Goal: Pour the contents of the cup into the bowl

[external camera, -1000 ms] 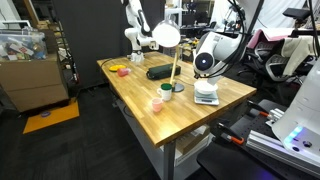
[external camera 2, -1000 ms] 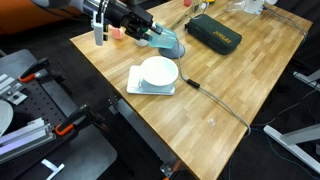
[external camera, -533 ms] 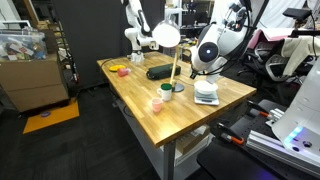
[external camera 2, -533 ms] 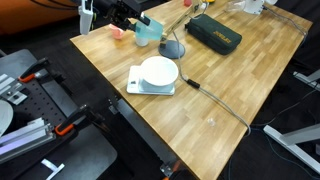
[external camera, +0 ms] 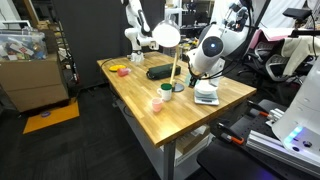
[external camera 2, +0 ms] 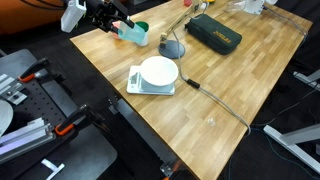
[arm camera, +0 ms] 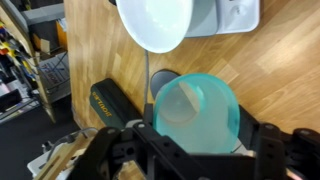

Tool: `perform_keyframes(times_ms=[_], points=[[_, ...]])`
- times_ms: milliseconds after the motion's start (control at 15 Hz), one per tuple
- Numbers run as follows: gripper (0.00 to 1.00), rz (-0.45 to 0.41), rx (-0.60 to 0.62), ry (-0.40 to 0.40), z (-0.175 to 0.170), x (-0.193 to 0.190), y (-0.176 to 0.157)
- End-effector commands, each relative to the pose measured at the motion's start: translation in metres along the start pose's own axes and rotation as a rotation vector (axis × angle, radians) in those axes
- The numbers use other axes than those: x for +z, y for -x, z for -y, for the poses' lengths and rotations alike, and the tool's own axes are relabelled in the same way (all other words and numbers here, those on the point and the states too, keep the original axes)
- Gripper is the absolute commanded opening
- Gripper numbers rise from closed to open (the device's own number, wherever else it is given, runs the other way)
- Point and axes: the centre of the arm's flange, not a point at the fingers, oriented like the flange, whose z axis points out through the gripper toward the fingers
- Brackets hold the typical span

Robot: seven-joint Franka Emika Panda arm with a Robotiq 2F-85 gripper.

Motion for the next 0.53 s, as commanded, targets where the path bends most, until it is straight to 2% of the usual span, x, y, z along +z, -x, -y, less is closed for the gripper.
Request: perform_keyframes(times_ms=[0, 267, 467], points=[[0.52, 0.018, -0.110, -0.144, 0.011, 0.012, -0.006], [0.52, 0.040, -0.186, -0.315, 0.031, 0.032, -0.012], [0.52, 0.078, -0.254, -0.414, 0.044, 0.049, -0.013]])
